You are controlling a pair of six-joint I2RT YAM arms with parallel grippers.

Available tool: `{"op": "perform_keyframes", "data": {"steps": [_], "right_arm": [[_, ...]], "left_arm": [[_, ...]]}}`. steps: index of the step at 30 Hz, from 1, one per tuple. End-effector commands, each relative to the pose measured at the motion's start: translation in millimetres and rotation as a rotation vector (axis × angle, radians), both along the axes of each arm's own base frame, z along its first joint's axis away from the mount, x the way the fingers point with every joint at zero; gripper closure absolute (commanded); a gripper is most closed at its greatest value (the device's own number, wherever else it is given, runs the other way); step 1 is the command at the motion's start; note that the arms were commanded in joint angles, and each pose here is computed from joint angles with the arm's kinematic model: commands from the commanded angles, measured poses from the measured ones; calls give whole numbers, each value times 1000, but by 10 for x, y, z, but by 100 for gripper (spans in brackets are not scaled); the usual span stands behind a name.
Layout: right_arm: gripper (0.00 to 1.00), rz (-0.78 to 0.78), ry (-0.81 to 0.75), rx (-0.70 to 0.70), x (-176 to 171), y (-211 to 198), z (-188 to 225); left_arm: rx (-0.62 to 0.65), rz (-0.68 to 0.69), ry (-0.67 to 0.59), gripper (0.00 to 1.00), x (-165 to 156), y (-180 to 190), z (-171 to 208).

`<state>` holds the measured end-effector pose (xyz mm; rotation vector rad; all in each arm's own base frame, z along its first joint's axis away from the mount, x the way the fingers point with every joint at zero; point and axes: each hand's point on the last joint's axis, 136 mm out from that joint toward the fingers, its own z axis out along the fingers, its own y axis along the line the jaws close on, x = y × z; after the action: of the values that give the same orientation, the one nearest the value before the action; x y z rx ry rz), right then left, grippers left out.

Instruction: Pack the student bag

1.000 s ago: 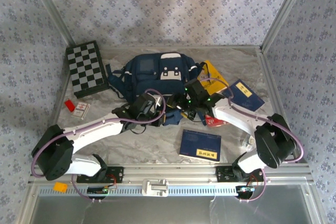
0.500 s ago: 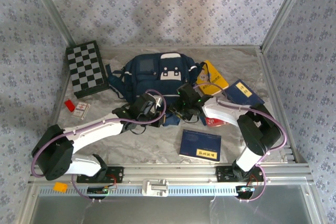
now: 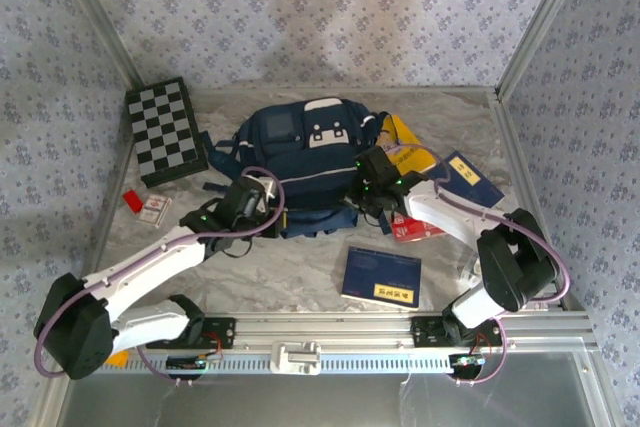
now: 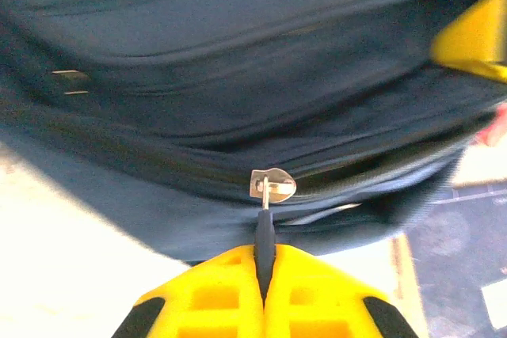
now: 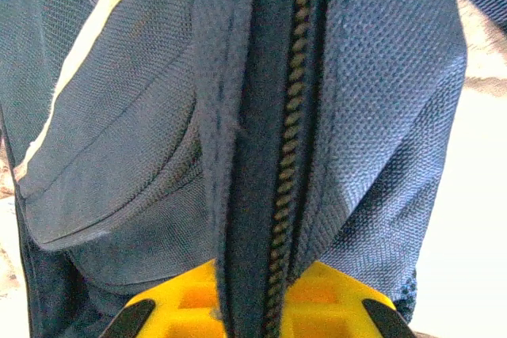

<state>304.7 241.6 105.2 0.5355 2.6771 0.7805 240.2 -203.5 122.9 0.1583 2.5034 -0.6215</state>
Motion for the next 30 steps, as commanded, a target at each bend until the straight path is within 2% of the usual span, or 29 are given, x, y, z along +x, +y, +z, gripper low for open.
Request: {"op": "perform_keyframes", "data": {"steps": [1,8,11,13,17,18,22,26,30], "right_arm": [[100,62,-54,-77,14,-204,143],[100,87,-38,-138,258,-377,135],[100,74,-22,-173,403,-433,110],[88,71,-34,-159,492,-365,176],[47,94,25,-121,299,-176,182],[42,102,28,-128,242,-159,204],[28,146,34,-270,-41,-191,302],[21,165,63,-190,-285,133,252],[14,123,74,-261,-343,262,162]], "left_arm": [[71,115,45,100,70,407,-152],[37,178,71,100,402,558,-326],[-3,171,83,100,513,446,-326],[-63,154,65,100,540,328,-278],[-96,136,47,100,521,207,-211],[-94,128,43,100,511,186,-192],[-97,98,28,100,441,105,-163],[-100,81,30,100,376,62,-110],[-107,62,18,100,314,-1,-74]]}}
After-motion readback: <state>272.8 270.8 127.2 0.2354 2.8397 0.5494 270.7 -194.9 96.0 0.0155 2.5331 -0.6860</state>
